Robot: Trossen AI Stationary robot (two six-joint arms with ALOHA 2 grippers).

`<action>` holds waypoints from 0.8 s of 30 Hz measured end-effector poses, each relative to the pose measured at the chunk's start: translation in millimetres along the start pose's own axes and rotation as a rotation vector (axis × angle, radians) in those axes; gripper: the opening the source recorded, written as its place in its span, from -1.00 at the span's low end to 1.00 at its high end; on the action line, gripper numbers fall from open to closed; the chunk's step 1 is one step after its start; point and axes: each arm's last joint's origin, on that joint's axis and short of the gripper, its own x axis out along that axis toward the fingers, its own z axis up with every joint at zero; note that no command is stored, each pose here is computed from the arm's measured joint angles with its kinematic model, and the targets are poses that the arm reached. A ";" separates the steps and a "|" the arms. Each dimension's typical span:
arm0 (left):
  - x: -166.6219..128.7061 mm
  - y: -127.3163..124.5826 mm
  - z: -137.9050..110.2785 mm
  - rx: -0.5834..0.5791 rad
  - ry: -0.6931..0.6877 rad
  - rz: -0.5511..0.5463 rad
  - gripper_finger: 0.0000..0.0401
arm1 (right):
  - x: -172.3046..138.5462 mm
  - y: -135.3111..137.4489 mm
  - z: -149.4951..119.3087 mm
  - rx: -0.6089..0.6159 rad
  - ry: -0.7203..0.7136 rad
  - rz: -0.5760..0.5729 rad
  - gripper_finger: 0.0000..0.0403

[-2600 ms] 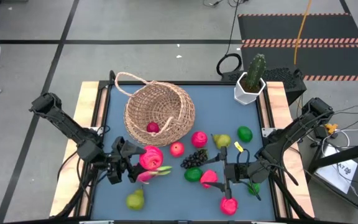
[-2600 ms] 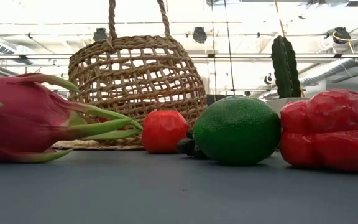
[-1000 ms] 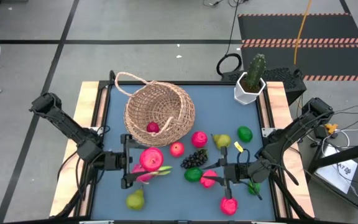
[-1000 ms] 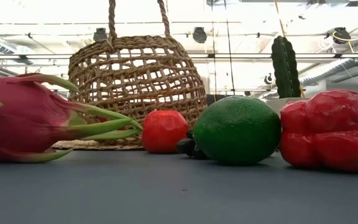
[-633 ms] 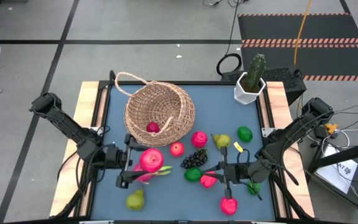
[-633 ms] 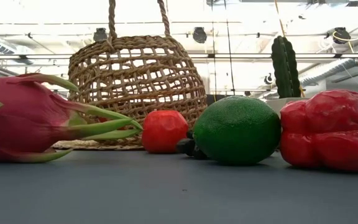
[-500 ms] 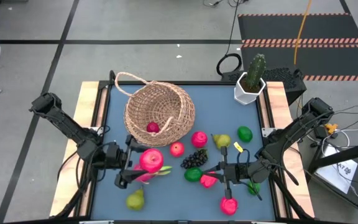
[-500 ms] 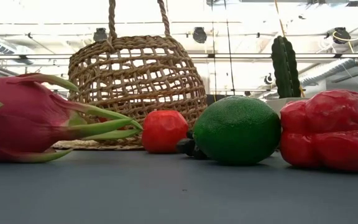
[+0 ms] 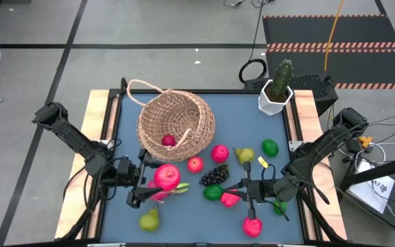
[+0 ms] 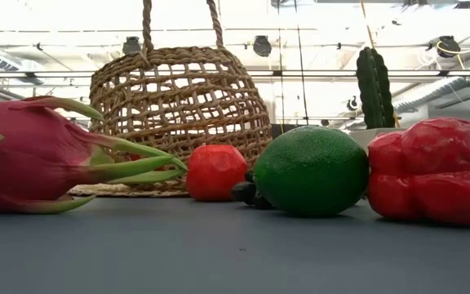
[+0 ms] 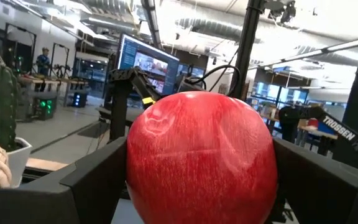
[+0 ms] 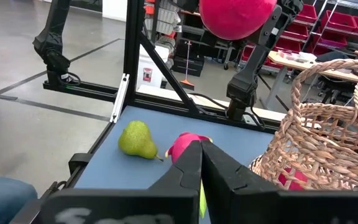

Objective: Build produce basket
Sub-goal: Put the red apple into the basket

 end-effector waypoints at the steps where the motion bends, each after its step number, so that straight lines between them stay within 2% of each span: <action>1: -0.1 -0.1 0.0 0.007 0.000 0.000 0.83 | 0.0 0.0 0.0 0.000 0.000 0.000 -1.00; 18: 0.0 -0.1 0.0 0.006 0.000 0.000 0.83 | 0.0 0.0 -0.1 0.000 0.001 0.000 -1.00; 24: 0.0 0.0 0.0 0.042 0.000 0.000 0.83 | 0.0 0.1 0.0 0.000 0.000 0.001 -1.00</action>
